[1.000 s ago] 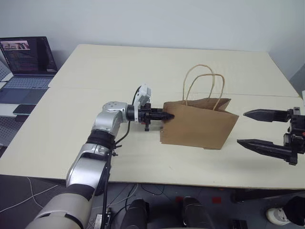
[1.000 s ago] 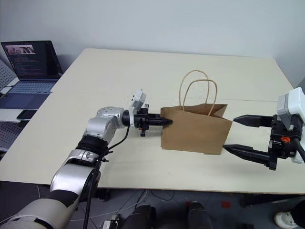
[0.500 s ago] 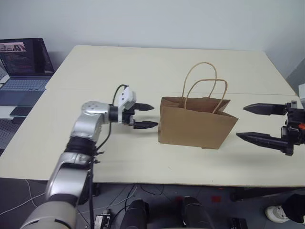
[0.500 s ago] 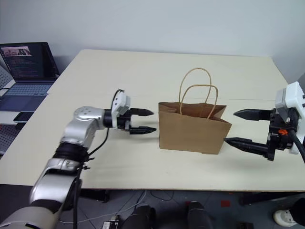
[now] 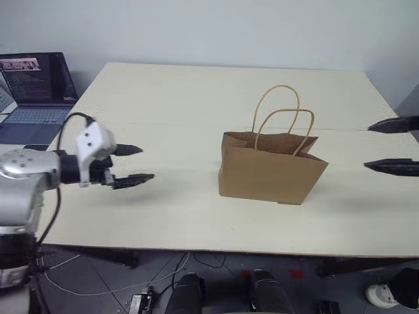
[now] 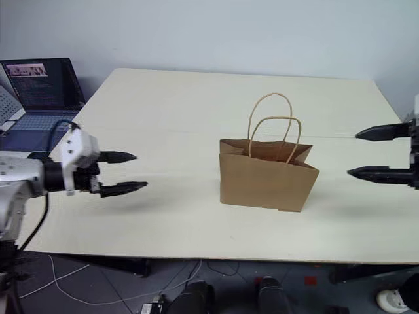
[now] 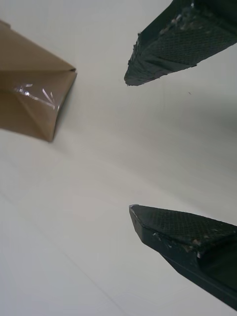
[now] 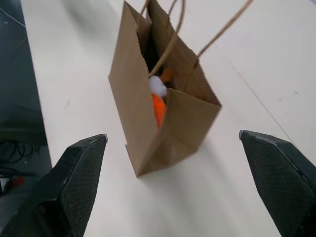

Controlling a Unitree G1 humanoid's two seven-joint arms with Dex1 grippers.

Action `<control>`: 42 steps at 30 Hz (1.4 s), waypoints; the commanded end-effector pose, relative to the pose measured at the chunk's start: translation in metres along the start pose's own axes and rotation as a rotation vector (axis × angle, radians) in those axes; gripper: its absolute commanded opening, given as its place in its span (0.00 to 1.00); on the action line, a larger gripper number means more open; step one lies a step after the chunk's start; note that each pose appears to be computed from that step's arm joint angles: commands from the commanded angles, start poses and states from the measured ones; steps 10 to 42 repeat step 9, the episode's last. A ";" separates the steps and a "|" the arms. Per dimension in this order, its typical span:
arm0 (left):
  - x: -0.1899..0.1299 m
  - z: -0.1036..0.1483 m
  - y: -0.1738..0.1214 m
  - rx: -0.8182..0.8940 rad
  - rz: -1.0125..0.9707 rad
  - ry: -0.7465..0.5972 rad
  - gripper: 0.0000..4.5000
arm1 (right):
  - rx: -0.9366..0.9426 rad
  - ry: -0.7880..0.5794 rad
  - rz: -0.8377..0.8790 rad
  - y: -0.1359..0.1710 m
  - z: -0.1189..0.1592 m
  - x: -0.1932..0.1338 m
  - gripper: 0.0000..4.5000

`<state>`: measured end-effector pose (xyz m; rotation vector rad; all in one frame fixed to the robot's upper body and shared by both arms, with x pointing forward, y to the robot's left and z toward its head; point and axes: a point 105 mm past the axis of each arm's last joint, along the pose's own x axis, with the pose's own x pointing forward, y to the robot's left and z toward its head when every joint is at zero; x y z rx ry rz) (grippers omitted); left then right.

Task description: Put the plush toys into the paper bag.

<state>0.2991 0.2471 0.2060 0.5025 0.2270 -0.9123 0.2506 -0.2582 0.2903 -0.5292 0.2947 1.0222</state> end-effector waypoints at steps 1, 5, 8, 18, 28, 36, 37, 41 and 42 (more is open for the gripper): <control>-0.012 0.020 0.009 0.039 0.036 -0.040 0.91 | -0.026 0.028 0.008 -0.002 0.001 -0.006 1.00; -0.011 0.029 0.014 0.045 0.018 -0.060 0.91 | -0.014 0.023 0.005 -0.004 -0.002 -0.004 1.00; -0.009 0.032 0.016 0.039 0.002 -0.067 0.91 | -0.009 0.022 0.005 -0.005 -0.003 -0.003 1.00; -0.008 0.031 0.017 0.035 -0.013 -0.059 0.91 | -0.006 0.021 0.004 -0.005 -0.003 -0.003 1.00; -0.008 0.031 0.017 0.035 -0.013 -0.059 0.91 | -0.006 0.021 0.004 -0.005 -0.003 -0.003 1.00; -0.008 0.031 0.017 0.035 -0.013 -0.059 0.91 | -0.006 0.021 0.004 -0.005 -0.003 -0.003 1.00; -0.008 0.031 0.017 0.035 -0.013 -0.059 0.91 | -0.006 0.021 0.004 -0.005 -0.003 -0.003 1.00; -0.008 0.031 0.017 0.035 -0.013 -0.059 0.91 | -0.006 0.021 0.004 -0.005 -0.003 -0.003 1.00; -0.008 0.031 0.017 0.035 -0.013 -0.059 0.91 | -0.006 0.021 0.004 -0.005 -0.003 -0.003 1.00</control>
